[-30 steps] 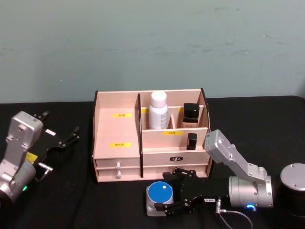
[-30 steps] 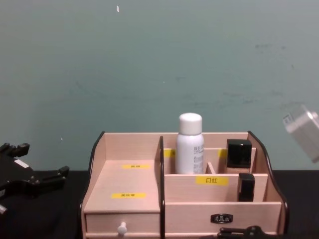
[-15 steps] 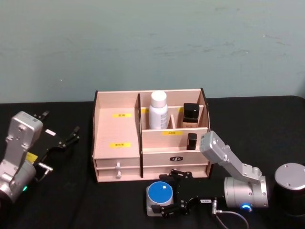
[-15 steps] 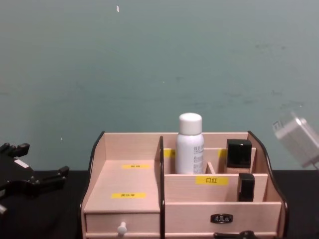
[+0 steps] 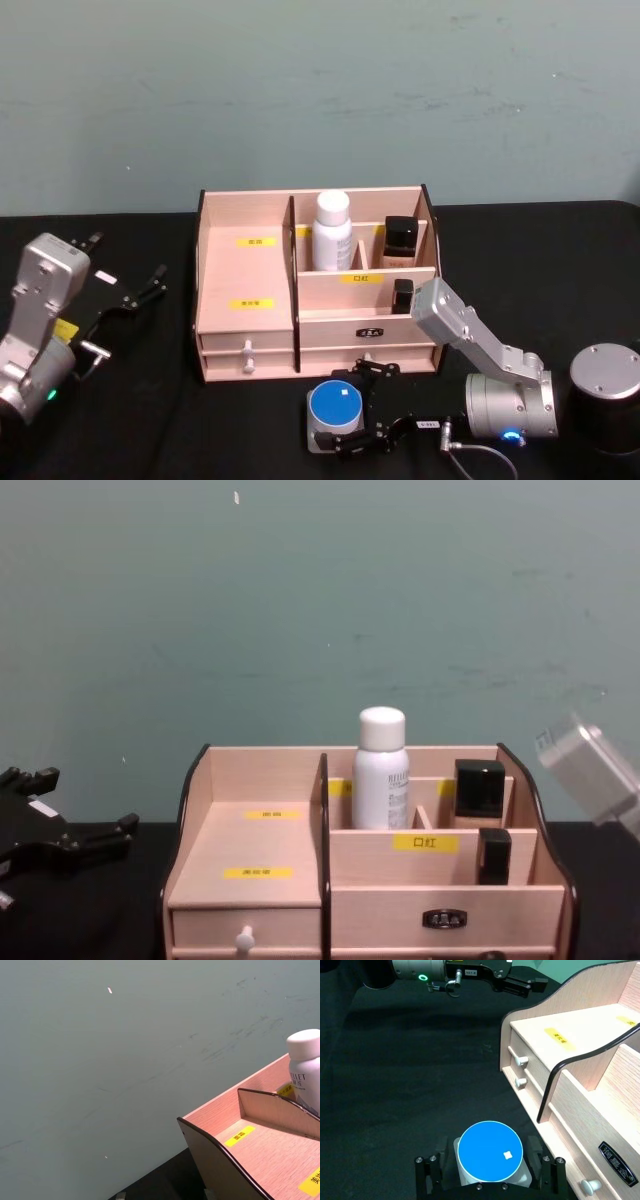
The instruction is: Pick up the facial cleanser and watermelon frost from the table and place them into the tiered storage box.
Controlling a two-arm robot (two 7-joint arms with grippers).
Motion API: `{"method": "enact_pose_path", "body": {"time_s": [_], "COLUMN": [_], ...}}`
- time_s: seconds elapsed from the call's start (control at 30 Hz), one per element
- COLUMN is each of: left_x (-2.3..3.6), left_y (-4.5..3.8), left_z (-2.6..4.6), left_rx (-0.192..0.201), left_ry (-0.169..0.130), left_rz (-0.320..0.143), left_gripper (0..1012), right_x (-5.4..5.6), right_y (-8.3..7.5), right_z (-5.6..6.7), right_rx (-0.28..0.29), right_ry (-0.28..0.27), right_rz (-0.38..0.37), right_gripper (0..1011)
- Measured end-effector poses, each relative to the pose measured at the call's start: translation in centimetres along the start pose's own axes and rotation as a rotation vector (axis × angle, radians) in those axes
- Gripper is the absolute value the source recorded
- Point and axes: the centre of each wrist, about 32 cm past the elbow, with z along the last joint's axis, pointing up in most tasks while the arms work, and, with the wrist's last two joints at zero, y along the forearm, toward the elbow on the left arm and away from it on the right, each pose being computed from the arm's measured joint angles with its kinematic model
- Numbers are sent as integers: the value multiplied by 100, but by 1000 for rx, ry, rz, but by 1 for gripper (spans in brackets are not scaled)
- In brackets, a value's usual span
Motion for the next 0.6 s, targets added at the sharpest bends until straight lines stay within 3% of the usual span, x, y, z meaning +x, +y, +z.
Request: {"method": "enact_pose_path", "body": {"time_s": [0.13, 0.43, 0.6], "left_x": [0, 0, 0], "left_y": [0, 0, 0], "left_z": [0, 0, 0], "left_rx": [0, 0, 0], "left_ry": [0, 0, 0], "left_rz": [0, 0, 0], "left_gripper": [1010, 1010, 1010], "right_x": [0, 1, 1], "right_y": [-1, -4, -5], "right_z": [0, 1, 0], "right_rx": [1, 4, 4], "right_ry": [-1, -1, -1], "right_rz": [1, 1, 1], "right_gripper": [960, 732, 732]}}
